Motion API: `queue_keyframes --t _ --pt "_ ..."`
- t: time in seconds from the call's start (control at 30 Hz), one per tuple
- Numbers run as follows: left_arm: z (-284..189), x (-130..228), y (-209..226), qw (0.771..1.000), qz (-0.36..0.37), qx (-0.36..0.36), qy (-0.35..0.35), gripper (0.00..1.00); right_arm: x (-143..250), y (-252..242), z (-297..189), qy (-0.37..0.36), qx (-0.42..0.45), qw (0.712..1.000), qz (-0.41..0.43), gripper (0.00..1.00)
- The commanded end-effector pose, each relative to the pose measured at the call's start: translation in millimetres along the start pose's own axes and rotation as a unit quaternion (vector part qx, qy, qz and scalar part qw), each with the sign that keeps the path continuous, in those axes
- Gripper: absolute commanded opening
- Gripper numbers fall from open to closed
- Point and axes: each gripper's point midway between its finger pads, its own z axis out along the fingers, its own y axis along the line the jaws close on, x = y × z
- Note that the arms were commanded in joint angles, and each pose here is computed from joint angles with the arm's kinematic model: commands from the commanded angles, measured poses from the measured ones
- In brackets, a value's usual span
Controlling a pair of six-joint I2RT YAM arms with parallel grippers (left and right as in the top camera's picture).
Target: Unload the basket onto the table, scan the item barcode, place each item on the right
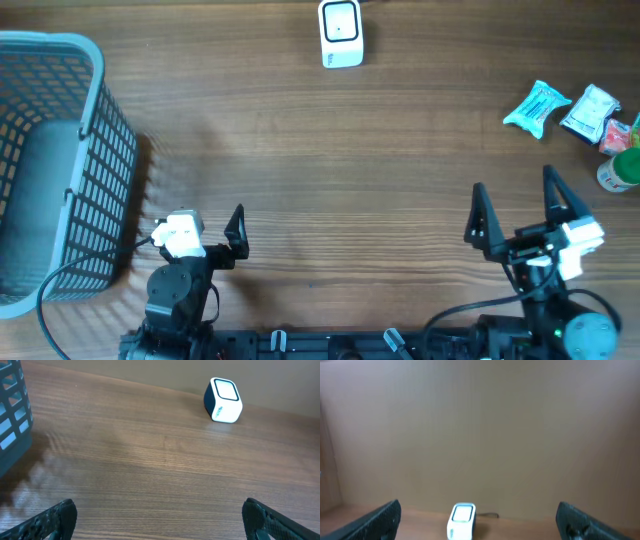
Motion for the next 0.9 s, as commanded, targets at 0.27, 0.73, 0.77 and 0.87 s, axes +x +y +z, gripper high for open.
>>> queue_keyframes --t 0.27,0.73,0.77,0.87 --pt "0 0 0 1.0 0.007 0.001 -0.001 1.0 131 -41 -9 0.106 0.088 0.987 0.077 1.0" --pt "0 0 0 1.0 0.007 0.001 -0.002 1.0 142 -42 -12 0.129 0.091 0.985 0.072 1.0" --pt "0 0 0 1.0 0.007 0.001 -0.001 1.0 142 -42 -12 0.129 0.091 0.985 0.072 1.0" --pt "0 0 0 1.0 0.007 0.001 -0.002 1.0 142 -42 -12 0.129 0.091 0.985 0.072 1.0"
